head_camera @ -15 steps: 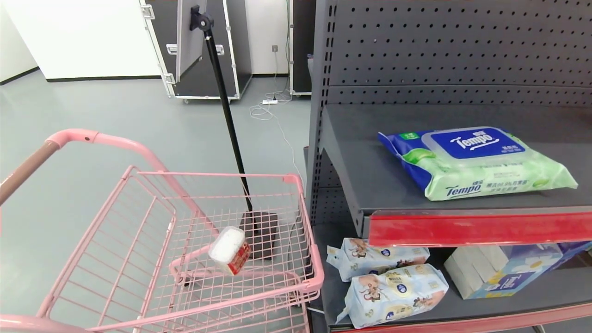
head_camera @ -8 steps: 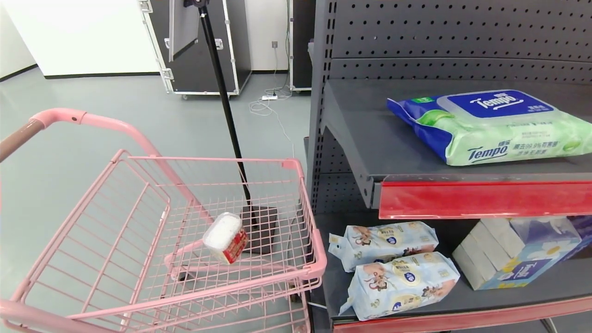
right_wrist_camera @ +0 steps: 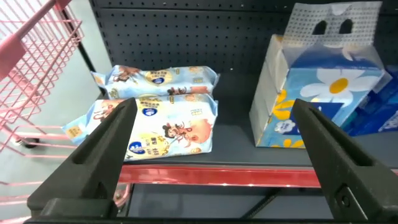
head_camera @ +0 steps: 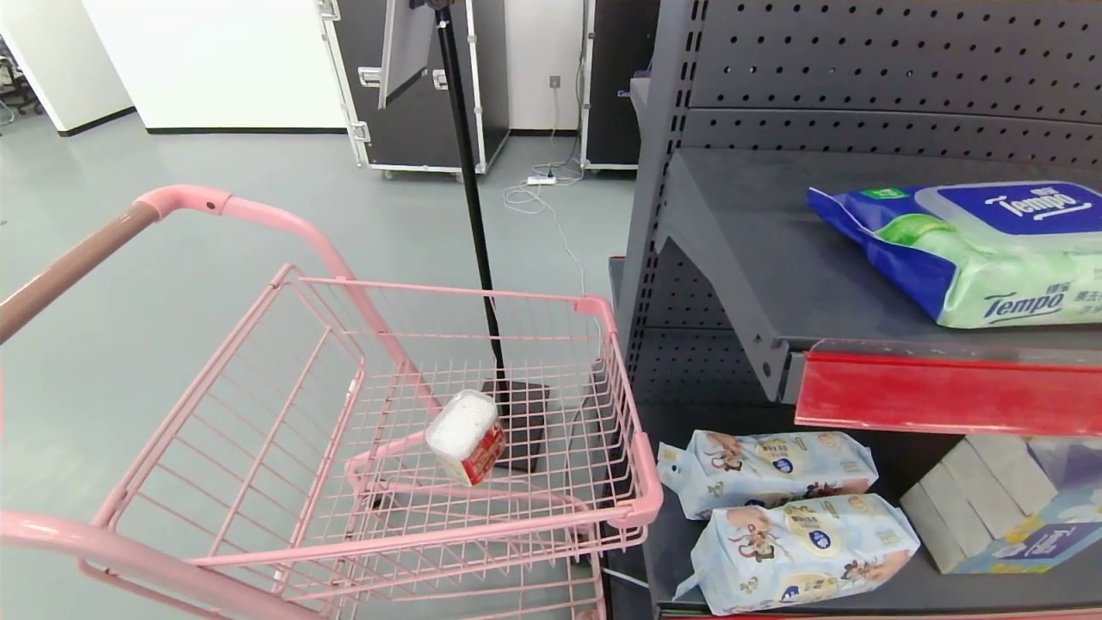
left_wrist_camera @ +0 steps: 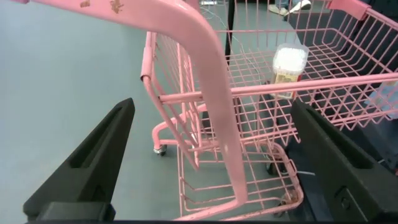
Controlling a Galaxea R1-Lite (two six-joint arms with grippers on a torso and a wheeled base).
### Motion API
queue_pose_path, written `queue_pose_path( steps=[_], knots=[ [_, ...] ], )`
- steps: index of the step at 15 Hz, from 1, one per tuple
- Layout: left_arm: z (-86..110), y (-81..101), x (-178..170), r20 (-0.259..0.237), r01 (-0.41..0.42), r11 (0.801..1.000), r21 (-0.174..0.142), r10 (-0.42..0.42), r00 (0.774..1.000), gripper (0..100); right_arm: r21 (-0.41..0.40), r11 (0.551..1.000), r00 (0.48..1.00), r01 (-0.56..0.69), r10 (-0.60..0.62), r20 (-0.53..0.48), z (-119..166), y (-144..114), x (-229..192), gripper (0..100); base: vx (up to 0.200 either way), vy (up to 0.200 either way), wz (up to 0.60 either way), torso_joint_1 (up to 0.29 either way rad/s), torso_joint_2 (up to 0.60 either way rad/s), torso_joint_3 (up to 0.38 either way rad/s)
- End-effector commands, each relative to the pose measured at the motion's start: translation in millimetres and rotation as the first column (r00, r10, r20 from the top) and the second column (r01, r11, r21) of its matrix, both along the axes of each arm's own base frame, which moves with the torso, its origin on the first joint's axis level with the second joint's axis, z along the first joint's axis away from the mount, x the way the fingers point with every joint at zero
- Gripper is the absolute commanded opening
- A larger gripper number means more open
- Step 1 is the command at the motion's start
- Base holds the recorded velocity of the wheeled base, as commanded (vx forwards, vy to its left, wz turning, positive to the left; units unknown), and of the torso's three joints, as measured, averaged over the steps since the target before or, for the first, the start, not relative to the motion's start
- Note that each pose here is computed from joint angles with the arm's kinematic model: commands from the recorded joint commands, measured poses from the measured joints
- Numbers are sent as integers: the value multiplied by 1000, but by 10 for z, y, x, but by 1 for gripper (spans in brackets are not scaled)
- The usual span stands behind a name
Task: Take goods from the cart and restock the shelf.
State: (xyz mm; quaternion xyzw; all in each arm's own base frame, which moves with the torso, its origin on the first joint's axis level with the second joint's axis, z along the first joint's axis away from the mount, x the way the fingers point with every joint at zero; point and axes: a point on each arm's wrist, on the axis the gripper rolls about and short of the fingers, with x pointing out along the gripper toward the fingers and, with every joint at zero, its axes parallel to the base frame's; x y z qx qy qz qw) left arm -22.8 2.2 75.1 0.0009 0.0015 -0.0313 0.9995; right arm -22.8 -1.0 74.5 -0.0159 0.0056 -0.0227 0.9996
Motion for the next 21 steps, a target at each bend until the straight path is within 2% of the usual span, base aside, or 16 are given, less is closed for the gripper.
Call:
queue_pose_path(
  steps=[1, 5, 6, 7, 8, 9, 10, 11, 12, 13, 14, 15, 17, 18, 20, 21],
  knots=[
    [-1, 0, 1, -2, 0, 1000, 0, 0, 1000, 100, 1, 1000, 1000, 0, 0, 0, 1, 0, 1, 100, 0, 0, 0, 0, 0, 0],
    [3, -1, 1, 2, 8, 1000, 9, -8, 1000, 100, 1, 1000, 1000, 0, 0, 0, 1, 0, 1, 100, 0, 0, 0, 0, 0, 0],
    [32, 0, -5, 17, 8, 1000, 5, -8, 1000, 100, 1, 1000, 1000, 0, 0, 0, 1, 0, 1, 100, 0, 0, 0, 0, 0, 0],
    [437, 15, -141, 153, 20, 1000, -21, -16, 988, 100, 1, 1000, 1000, 0, 0, 0, 1, 0, 1, 100, 0, 0, 0, 0, 0, 0],
    [1025, 8, -40, 123, 52, 992, -112, -38, 992, 100, 1, 1000, 1000, 0, 0, 0, 1, 0, 1, 100, 0, 0, 0, 0, 0, 0],
    [1404, -4, 65, 125, 76, 978, -196, -52, 991, 100, -1, 1000, 1000, 0, 0, 0, 1, 0, 1, 100, 0, 0, 0, 0, 0, 0],
    [1869, -42, 342, 103, 108, 973, -206, -88, 991, 100, -1, 1000, 1000, 0, 0, 0, 1, 0, 1, 100, 0, 0, 0, 0, 0, 0],
    [2046, -91, 633, 54, 139, 978, -157, -132, 990, 100, -1, 1000, 1000, 0, 0, 0, 1, 0, 1, 100, 0, 0, 0, 0, 0, 0],
    [2098, -118, 768, 34, 162, 979, -122, -159, 987, 100, 1, 1000, 1000, 0, 0, 0, 1, 0, 1, 100, 0, 0, 0, 0, 0, 0],
    [2182, -185, 1166, -42, 188, 980, -59, -191, 981, 100, 1, 1000, 1000, 0, 0, 0, 1, 0, 1, 100, 0, 0, 0, 0, 0, 0],
    [2164, -233, 1413, -102, 205, 978, -43, -208, 973, 100, 1, 1000, 1000, 0, 0, 0, 1, 0, 1, 100, 0, 0, 0, 0, 0, 0],
    [2067, -363, 1746, -198, 285, 959, 0, -279, 940, 100, -1, 1000, 1000, 0, 0, 0, 1, 0, 1, 100, 0, 0, 0, 0, 0, 0],
    [1816, -520, 2199, -344, 338, 940, 45, -303, 889, 100, -1, 1000, 1000, 2, -2, 0, 1, 0, 1, 100, 0, 0, 0, 0, 0, 0],
    [1612, -625, 2505, -440, 379, 921, 89, -305, 845, 100, -1, 1000, 1000, 0, 0, 0, 1, 0, 1, 100, 0, 0, 0, 0, 0, 0],
    [1355, -706, 2819, -578, 444, 883, 152, -285, 765, 100, -1, 1000, 1000, 0, 0, 0, 1, 0, 1, 100, 0, 0, 0, 0, 0, 0],
    [1298, -718, 2869, -613, 458, 875, 158, -277, 740, 100, -1, 1000, 1000, 2, -2, 0, 1, 0, 1, 100, 0, 0, 0, 0, 0, 0]
  ],
)
